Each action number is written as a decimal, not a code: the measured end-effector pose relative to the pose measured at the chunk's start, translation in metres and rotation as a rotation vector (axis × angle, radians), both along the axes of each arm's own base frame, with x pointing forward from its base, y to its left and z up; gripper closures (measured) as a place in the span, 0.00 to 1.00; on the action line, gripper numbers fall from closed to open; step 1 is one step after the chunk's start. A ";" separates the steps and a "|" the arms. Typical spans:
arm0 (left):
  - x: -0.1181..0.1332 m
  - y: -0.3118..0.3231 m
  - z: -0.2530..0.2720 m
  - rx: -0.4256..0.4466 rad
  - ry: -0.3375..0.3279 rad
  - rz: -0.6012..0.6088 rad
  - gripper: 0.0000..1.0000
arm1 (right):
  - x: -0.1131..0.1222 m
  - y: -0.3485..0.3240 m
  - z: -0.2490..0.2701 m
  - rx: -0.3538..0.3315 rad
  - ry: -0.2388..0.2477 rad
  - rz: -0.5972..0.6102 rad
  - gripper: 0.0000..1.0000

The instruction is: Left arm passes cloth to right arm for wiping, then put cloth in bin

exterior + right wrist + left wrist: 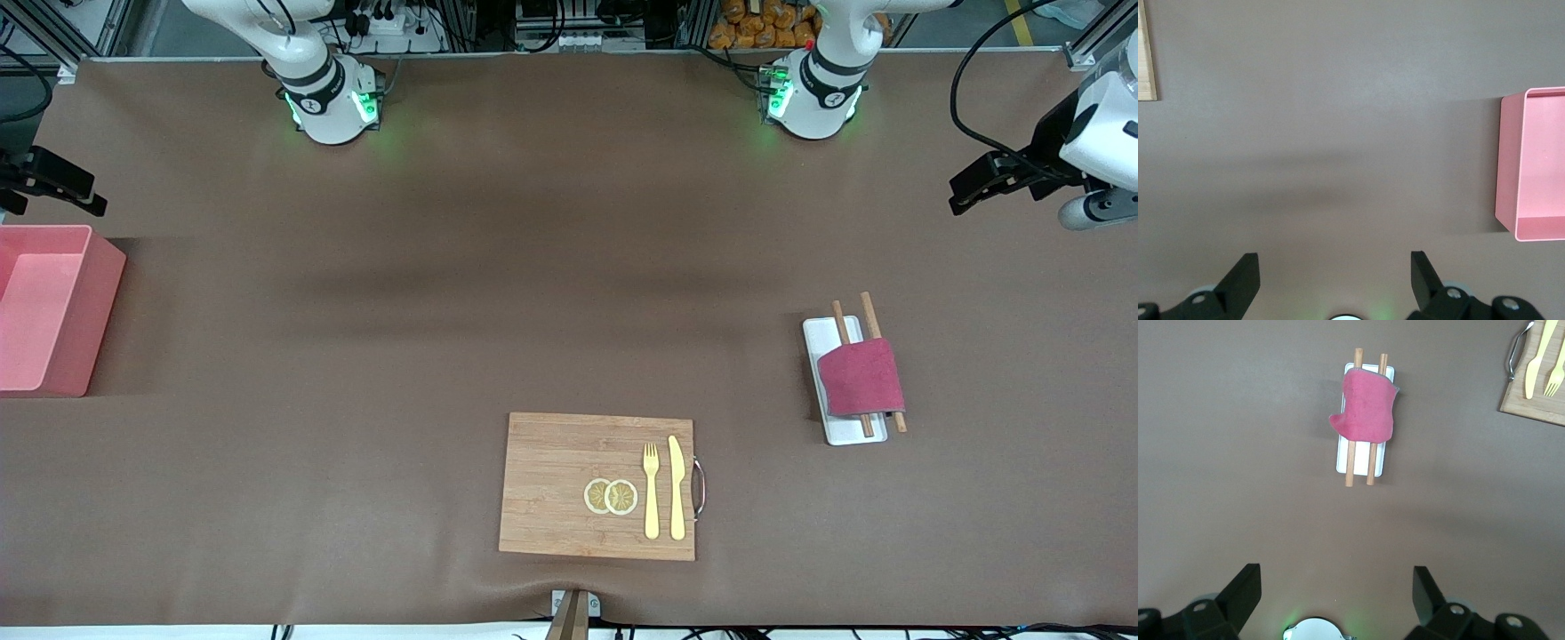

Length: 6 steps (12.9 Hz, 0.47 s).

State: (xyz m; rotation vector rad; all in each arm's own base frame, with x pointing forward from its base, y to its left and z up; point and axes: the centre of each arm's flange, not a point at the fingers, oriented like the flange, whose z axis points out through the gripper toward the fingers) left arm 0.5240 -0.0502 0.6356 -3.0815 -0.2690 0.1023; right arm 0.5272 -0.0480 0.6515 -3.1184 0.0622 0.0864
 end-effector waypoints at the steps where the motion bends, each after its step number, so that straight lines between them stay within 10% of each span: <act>1: 0.001 0.000 -0.002 0.000 0.004 0.000 0.00 | 0.000 0.000 0.000 0.000 0.000 0.000 0.00; 6: 0.005 0.001 -0.009 0.001 0.016 0.002 0.00 | 0.000 0.000 0.000 0.000 0.000 0.000 0.00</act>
